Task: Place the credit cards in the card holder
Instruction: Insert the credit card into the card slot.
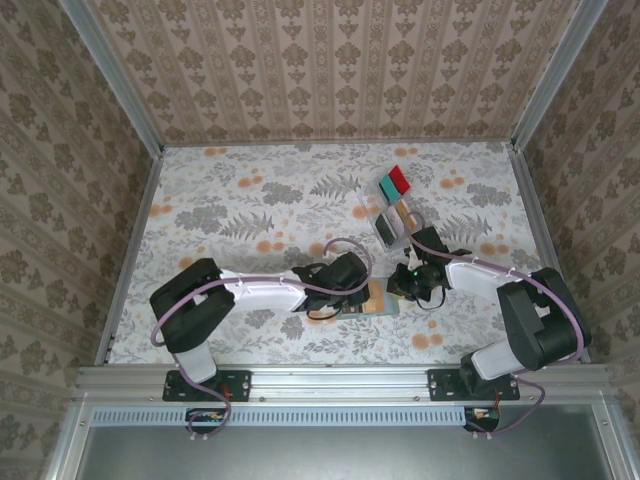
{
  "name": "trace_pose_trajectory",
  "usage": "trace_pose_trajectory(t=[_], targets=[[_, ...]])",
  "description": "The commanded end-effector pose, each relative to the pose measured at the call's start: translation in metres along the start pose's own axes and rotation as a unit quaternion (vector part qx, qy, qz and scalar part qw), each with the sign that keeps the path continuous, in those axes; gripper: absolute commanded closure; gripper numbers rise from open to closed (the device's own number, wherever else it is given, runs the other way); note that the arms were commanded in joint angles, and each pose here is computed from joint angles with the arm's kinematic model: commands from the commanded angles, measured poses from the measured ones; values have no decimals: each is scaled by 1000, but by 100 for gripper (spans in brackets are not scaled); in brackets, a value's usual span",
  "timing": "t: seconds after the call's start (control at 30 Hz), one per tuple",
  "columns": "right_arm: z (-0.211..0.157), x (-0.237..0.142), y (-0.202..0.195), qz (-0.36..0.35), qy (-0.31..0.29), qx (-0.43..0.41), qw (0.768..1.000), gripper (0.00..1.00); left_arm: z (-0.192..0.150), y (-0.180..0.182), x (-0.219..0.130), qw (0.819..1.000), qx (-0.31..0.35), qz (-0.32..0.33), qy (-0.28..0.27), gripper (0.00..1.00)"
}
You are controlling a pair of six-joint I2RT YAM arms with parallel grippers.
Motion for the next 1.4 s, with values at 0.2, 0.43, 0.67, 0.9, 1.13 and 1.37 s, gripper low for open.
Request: trace_pose_trajectory(t=[0.2, 0.43, 0.67, 0.9, 1.13, 1.37], targets=[[-12, 17, -35, -78, 11, 15, 997, 83, 3, -7, 16, 1000, 8, 15, 20, 74], [-12, 17, -35, -79, 10, 15, 997, 83, -4, -8, 26, 998, 13, 32, 46, 74], [-12, 16, -35, -78, 11, 16, 997, 83, -2, -23, 43, 998, 21, 2, 56, 74], [-12, 17, -35, -79, 10, 17, 997, 83, 2, -25, 30, 999, 22, -12, 37, 72], [-11, 16, -35, -78, 9, 14, 997, 83, 12, -24, -5, 999, 28, -19, -8, 61], [-11, 16, -35, -78, 9, 15, 997, 83, 14, -4, -23, 999, 14, 11, -27, 53]])
Point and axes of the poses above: each hand's point on the last joint's axis, 136 mm out from that joint toward the fingers, its own x axis out along the fingers, its own y axis along the line the jaws close on, z = x × y, the point moved 6 cm from there along -x, back along the fingers, and after that the axes turned 11 degrees about x, right-handed, at the moved point
